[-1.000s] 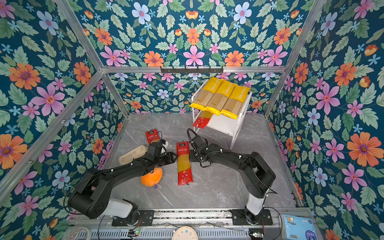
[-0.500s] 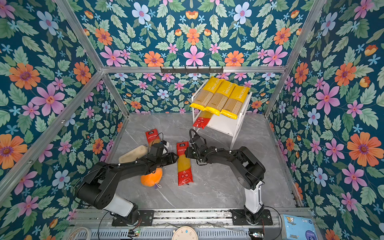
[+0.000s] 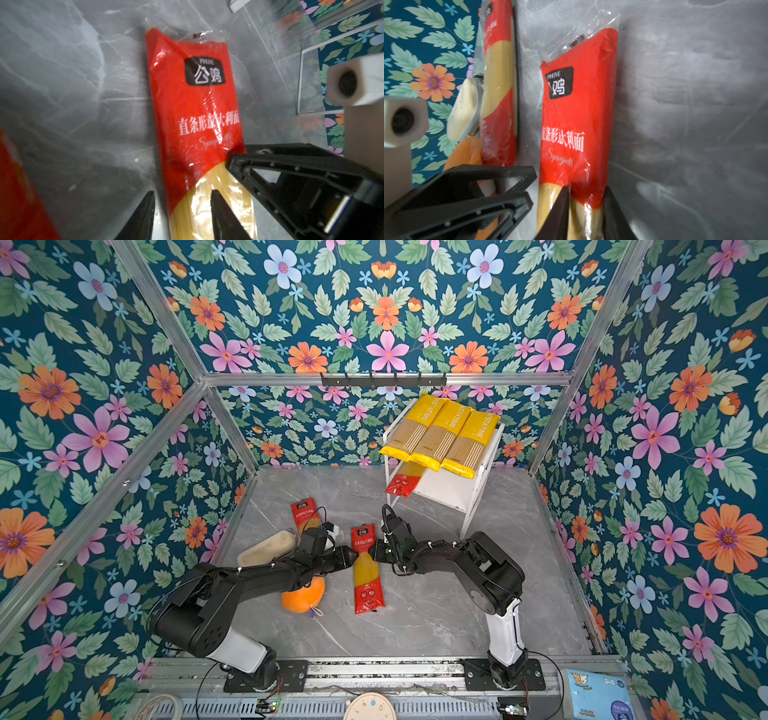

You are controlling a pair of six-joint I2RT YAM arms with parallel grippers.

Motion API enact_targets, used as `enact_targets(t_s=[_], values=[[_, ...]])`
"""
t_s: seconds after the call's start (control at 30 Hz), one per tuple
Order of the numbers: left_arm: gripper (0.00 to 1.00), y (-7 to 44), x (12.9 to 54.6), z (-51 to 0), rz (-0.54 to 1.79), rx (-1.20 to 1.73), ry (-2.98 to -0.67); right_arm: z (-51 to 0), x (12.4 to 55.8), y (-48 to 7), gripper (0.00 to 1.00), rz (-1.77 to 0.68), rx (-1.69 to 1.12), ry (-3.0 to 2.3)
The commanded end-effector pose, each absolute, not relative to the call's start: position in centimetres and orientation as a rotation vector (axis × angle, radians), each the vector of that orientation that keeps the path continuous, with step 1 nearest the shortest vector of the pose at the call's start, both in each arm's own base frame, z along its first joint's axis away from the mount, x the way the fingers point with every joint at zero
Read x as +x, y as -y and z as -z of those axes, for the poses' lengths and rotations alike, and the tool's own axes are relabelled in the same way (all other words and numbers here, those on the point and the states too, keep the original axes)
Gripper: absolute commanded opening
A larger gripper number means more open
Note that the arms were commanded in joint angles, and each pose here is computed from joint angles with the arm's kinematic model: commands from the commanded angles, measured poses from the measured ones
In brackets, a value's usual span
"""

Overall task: Place and organize the pasta boxes and bags onto the shelf
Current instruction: 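Grasp the pack's top end with the left gripper while the right holds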

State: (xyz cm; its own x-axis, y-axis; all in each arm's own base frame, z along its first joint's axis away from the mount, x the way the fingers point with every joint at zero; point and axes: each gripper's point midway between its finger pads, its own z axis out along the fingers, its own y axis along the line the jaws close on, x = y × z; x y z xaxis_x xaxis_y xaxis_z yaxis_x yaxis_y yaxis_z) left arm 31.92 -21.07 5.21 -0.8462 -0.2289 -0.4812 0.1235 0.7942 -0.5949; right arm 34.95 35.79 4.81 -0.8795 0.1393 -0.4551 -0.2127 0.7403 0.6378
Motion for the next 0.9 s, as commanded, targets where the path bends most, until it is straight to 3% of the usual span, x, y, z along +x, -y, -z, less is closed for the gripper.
enact_targets(t_s=[0.0, 0.5, 0.87], values=[[0.46, 21.6, 32.5, -7.2, 0.892, -0.032, -2.369, -7.7, 35.4, -36.9, 0.21, -1.078, -0.079, -2.358], [0.55, 21.3, 31.9, -17.0, 0.908, 0.162, -2.045, -14.5, 34.6, -36.3, 0.12, -1.094, -0.146, -2.223], [0.60, 20.9, 30.0, -19.7, 0.974, 0.244, -1.863, -16.7, 33.9, -35.1, 0.10, -1.090, -0.119, -2.128]])
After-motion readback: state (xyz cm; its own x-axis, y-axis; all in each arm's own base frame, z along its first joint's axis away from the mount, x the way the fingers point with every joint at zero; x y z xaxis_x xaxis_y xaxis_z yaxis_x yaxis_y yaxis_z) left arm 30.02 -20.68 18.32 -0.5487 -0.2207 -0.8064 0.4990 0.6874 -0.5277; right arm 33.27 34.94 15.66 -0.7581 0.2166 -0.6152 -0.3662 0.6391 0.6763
